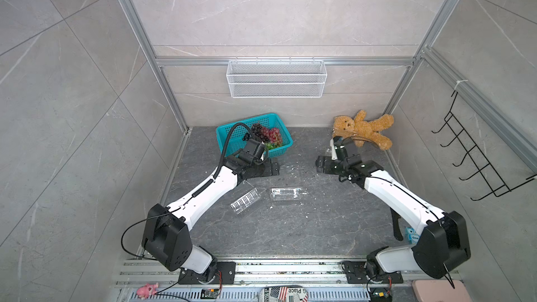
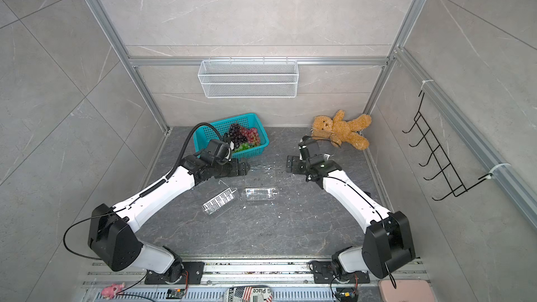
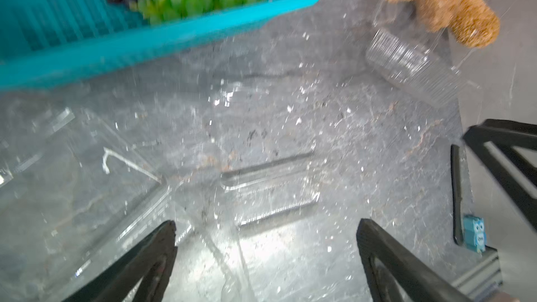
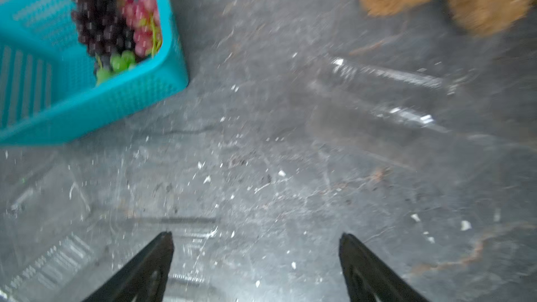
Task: Pack grapes into containers
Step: Pick up the packing box from the center of the board.
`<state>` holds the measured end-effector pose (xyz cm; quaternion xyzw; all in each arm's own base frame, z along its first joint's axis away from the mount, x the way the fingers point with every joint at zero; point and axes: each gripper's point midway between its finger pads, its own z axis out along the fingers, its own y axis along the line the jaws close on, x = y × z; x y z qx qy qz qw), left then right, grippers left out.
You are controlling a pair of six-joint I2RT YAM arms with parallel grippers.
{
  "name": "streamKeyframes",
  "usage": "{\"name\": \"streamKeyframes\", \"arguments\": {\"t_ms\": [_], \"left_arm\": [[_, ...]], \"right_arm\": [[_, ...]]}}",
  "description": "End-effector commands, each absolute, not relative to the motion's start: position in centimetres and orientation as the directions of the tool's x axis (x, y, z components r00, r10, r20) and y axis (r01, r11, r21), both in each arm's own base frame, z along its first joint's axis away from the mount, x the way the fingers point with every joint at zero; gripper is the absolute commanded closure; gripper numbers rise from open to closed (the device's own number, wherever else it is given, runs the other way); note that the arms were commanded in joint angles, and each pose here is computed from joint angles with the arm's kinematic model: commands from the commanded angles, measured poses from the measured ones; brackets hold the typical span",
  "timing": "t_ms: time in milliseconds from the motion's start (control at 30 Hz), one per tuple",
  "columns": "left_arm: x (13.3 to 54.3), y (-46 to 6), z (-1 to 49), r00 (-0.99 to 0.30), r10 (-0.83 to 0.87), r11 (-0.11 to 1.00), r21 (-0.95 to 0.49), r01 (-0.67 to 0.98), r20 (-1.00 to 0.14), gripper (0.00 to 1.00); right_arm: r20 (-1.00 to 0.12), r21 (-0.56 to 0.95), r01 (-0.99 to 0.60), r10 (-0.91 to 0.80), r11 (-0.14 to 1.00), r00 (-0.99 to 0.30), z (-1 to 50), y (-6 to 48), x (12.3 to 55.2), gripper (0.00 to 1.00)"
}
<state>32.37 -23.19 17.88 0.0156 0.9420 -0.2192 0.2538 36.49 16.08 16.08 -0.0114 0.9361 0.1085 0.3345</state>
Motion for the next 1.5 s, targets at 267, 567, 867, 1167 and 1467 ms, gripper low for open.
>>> {"name": "streamKeyframes", "arguments": {"t_ms": [267,567,867,1167,1467], "left_arm": [[31.0,-23.1,18.4,-0.878,-0.171,0.825,-0.552,0.121,-0.447,0.01],[30.5,-22.7,17.4,-0.885,-0.179,0.828,-0.552,0.1,-0.429,0.01],[30.7,-22.8,17.4,-0.888,-0.187,0.823,-0.561,0.092,-0.42,0.01],[31.4,-23.6,18.4,-0.885,-0.186,0.807,-0.58,0.109,-0.426,0.01],[32.1,-24.4,19.2,-0.885,-0.179,0.795,-0.593,0.126,-0.429,0.01]], "right_arm": [[-0.432,0.185,-0.129,-0.037,0.974,-0.901,8.0,21.5,31.3,0.34],[-0.365,0.173,-0.118,-0.048,0.978,-0.93,4.7,21.6,30.0,0.53],[-0.407,0.064,-0.099,-0.064,0.993,-0.911,4.6,19.9,31.0,0.86],[-0.546,-0.154,-0.086,-0.157,0.984,-0.823,8.5,17.0,35.6,0.97],[-0.529,-0.224,0.004,-0.118,0.974,-0.84,6.8,11.6,39.1,0.94]]}}
